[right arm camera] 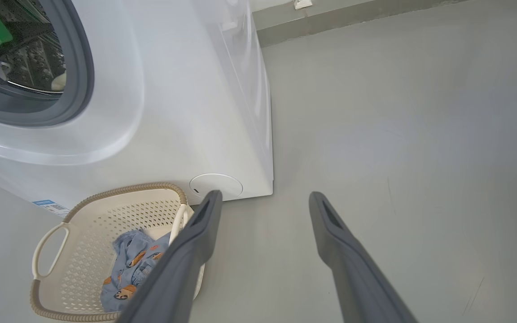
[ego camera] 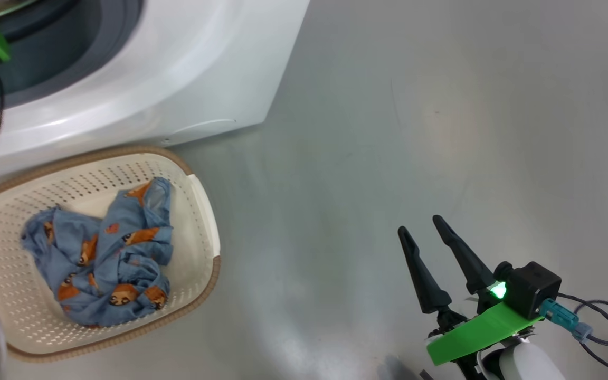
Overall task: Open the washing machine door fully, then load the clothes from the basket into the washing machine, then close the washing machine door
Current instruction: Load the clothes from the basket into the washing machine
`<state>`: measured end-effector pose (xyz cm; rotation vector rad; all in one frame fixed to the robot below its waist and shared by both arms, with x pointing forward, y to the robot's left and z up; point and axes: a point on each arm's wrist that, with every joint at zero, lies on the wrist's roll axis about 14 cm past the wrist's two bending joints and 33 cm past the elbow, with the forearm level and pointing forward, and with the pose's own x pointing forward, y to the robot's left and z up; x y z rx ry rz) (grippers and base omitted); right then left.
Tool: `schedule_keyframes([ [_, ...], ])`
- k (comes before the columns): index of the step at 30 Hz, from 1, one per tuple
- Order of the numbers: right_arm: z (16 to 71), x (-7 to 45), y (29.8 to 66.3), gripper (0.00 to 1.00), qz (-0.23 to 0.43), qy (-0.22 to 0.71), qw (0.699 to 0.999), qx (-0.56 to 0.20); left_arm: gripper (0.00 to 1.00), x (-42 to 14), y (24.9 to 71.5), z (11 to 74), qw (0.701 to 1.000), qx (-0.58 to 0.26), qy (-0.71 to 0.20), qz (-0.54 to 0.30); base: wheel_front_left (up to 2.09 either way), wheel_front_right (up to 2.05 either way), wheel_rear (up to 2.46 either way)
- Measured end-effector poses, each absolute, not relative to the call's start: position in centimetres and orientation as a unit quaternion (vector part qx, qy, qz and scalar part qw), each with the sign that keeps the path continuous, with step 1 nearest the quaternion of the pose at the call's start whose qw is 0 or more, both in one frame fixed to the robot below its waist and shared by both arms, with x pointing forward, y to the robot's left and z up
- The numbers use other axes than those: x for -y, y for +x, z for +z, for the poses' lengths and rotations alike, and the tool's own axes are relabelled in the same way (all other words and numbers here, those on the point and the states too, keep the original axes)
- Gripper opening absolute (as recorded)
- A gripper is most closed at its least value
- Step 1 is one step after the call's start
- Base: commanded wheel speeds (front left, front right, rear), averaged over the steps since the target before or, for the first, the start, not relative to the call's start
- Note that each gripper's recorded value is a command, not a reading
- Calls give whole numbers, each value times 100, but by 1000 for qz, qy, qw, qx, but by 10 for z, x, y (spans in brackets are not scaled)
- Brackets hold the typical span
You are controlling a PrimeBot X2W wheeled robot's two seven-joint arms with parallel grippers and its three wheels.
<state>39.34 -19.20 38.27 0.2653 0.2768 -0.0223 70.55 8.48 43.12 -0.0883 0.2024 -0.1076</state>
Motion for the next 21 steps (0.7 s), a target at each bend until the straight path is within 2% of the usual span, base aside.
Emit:
schedule_keyframes([
  [14,421,190,398,100,7,130,988,-82,100,-92,652,445,990,-102,-73,-57,0,0,0],
  [21,438,194,386,100,4,130,990,-63,100,-96,616,457,991,-90,-80,-65,0,0,0],
])
